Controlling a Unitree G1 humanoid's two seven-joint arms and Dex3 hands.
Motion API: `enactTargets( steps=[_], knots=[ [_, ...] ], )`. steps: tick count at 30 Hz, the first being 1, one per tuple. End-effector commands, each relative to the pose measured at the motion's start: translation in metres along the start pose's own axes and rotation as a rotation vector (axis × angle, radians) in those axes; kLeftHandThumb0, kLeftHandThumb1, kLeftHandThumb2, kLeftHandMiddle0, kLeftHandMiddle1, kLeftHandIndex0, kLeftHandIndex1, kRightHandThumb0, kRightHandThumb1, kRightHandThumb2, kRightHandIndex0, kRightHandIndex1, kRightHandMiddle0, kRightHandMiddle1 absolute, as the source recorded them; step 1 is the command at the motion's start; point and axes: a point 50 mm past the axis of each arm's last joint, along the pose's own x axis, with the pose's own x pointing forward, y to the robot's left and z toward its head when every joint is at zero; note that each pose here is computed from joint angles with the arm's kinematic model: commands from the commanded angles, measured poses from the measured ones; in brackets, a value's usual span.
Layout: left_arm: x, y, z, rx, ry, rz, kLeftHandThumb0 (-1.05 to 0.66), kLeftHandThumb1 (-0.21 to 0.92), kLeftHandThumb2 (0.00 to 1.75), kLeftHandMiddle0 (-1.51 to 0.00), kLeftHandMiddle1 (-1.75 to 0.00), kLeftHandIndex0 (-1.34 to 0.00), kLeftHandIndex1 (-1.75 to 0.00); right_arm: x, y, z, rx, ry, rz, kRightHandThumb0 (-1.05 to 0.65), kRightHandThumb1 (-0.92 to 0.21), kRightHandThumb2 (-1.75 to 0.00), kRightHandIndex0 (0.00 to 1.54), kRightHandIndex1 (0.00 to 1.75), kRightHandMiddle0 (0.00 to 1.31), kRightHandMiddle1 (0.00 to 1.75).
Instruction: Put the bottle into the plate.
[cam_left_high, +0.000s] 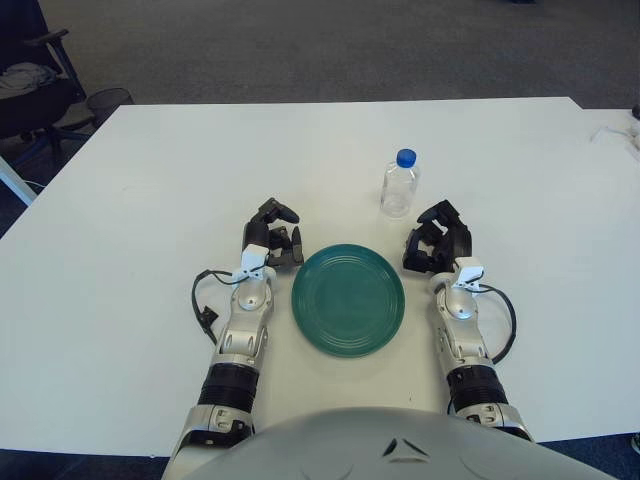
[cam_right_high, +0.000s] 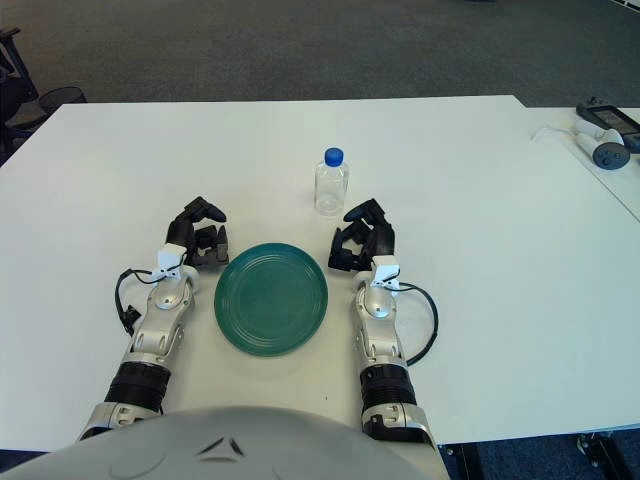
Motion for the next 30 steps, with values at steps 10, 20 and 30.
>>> enactTargets(
  steps=[10, 20, 30],
  knots=[
    [-0.0071, 0.0047, -0.0187, 0.031, 0.097, 0.006, -0.54, 0.15, 1.52, -1.26, -1.75, -0.74, -1.75, -0.0078, -0.0033, -0.0181, -0.005, 0.094, -0.085, -0.01, -0.36, -1.26, 0.54, 1.75, 0.4, 1.72],
    [-0.0067, 0.0055, -0.0187, 0.015, 0.1, -0.01, -0.53, 0.15, 1.51, -1.26, -1.75, -0.74, -1.75, -0.0101, -0.0009, -0.0173, -0.085, 0.093, -0.069, -0.01, -0.81, -0.69, 0.24, 1.68, 0.16, 1.74],
    [-0.0061, 0.0057, -0.0182, 0.023, 0.098, -0.006, -0.54, 0.15, 1.52, -1.26, -1.75, -0.74, -1.75, -0.01, -0.001, -0.0168, -0.116, 0.116, -0.05, -0.53, -0.77, -0.46, 0.01, 1.01, 0.02, 1.1]
  ],
)
